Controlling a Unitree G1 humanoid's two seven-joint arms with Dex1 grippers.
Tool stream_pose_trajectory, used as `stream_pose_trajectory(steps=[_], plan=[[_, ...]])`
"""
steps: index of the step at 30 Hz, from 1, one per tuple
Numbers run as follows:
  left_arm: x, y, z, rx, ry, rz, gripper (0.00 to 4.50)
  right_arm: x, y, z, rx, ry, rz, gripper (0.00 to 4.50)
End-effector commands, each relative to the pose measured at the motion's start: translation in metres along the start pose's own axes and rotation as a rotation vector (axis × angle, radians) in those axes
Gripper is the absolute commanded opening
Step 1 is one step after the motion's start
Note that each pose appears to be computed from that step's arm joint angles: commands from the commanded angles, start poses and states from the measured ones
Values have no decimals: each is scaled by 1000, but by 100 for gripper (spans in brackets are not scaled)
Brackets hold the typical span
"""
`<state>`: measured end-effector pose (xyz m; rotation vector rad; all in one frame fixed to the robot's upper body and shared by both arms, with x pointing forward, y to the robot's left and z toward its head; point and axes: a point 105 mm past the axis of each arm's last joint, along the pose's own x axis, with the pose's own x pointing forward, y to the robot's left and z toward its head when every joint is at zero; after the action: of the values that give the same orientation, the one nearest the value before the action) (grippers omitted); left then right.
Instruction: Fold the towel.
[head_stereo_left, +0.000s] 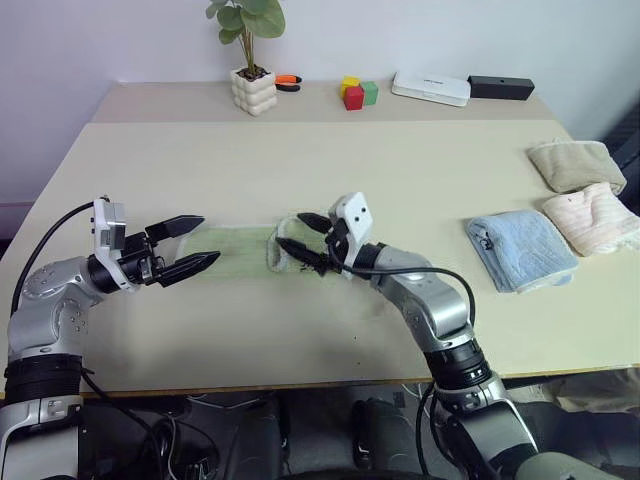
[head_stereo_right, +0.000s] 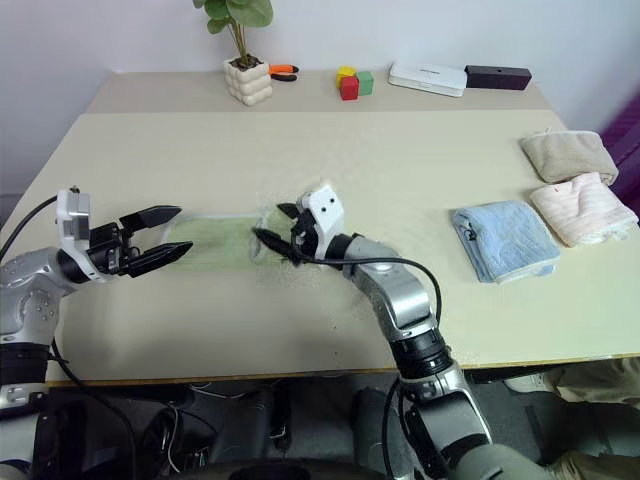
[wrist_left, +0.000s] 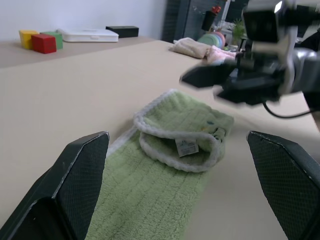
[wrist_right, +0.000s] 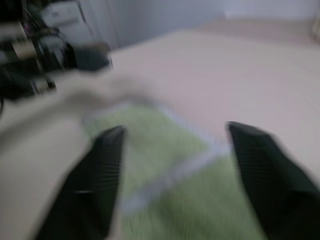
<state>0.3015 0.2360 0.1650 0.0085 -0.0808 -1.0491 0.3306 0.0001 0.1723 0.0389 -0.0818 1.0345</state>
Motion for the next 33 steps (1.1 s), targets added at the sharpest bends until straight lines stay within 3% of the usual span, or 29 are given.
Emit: stream_pose_trajectory(steps=[1,3,13,15,17,23,26,29,33], plan=[[3,-2,5,34,-6,-13,450,1,3,20,-34,-77,2,102],[2,-2,6,32,-10,-7,450,0,-6,18,-18,-82,-36,6],[-39,-15,23,-199,-41,242,450,-18,5,14,-82,-37,58,6],[-52,-17,27,-365,-81,331,450,-24,-1,16,-131,-19,49,6],[-59,-19,20,-556,-113,417,450,-31,-7,17,-171,6,51,6],[-64,-42,-13,-832,-267,647,450,-51,-16,29,-276,55,99,6],[-60,-54,-32,-959,-325,753,450,-62,-16,35,-236,69,145,6],[-54,-54,-39,-1025,-356,799,450,-65,-10,33,-266,82,193,91],[-55,-46,-41,-1082,-412,859,450,-64,-4,32,-280,94,207,299]])
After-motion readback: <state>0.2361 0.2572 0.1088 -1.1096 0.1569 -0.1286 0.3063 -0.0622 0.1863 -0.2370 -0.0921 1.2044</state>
